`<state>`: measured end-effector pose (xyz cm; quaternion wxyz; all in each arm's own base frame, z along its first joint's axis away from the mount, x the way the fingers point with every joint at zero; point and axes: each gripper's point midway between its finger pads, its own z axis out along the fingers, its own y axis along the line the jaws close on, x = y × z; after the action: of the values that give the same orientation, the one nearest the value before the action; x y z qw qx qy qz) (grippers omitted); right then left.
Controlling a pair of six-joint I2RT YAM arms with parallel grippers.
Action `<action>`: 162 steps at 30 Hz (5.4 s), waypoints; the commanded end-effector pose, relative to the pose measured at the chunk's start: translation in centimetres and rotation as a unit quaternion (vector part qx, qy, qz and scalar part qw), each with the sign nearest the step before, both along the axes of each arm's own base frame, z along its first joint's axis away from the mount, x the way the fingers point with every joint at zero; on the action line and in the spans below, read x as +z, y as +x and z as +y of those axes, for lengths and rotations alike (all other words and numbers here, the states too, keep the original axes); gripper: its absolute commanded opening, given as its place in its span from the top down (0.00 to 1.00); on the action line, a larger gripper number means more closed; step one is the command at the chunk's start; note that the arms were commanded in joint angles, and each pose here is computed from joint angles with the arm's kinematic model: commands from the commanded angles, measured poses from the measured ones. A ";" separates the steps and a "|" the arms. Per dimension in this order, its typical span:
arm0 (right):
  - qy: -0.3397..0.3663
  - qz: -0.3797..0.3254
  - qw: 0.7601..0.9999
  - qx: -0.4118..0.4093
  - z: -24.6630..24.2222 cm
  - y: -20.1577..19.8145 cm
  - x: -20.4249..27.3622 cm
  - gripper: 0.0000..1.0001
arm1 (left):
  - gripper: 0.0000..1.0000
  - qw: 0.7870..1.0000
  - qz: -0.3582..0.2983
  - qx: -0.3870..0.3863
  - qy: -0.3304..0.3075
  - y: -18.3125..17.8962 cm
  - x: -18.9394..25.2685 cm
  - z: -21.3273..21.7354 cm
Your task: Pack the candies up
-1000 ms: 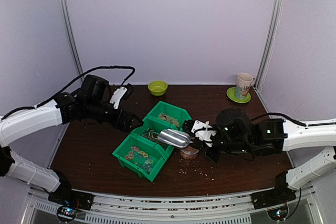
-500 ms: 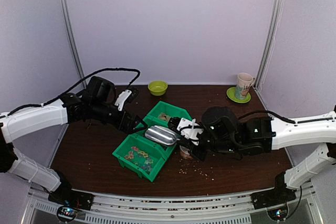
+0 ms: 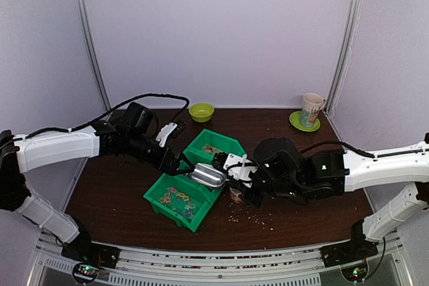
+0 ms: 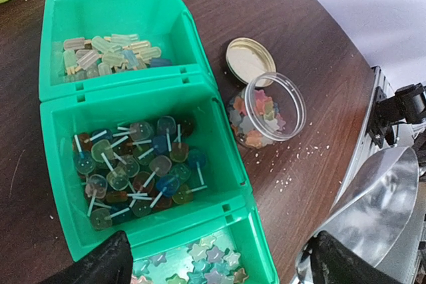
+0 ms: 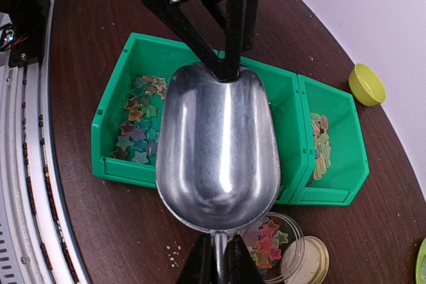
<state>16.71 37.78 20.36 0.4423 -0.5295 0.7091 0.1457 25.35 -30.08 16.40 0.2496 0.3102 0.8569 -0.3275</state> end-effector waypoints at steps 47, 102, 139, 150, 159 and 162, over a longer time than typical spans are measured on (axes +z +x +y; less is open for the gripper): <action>0.029 -0.041 0.993 -0.111 -3.1 2.5 2.7 1.00 | 0.06 0.961 0.000 0.144 0.236 7.6 -3.8 7.0; -0.035 -0.011 0.991 -0.125 -5.8 2.3 0.8 1.00 | 0.96 0.949 0.151 0.067 0.270 8.5 -13.6 4.5; -0.019 -0.003 0.992 -0.121 -7.2 1.8 6.7 1.00 | 1.00 0.981 0.181 0.053 -0.034 6.9 -4.7 0.4; -0.135 0.036 0.987 -0.082 -4.0 1.2 3.8 1.00 | 1.00 0.983 0.141 0.096 0.073 5.2 -5.2 4.0; -0.252 0.033 0.964 -0.078 -1.3 1.6 0.8 1.00 | 1.00 0.971 0.122 0.111 0.175 3.8 -8.5 5.8; -0.287 0.033 0.954 -0.078 -0.6 1.8 -0.1 1.00 | 1.00 0.971 0.119 0.110 0.177 3.7 -8.6 5.7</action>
<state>18.19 37.91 20.61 0.2864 -0.5592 0.7774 -0.0295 27.77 -23.15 5.93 0.0774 0.1989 0.9642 -0.1574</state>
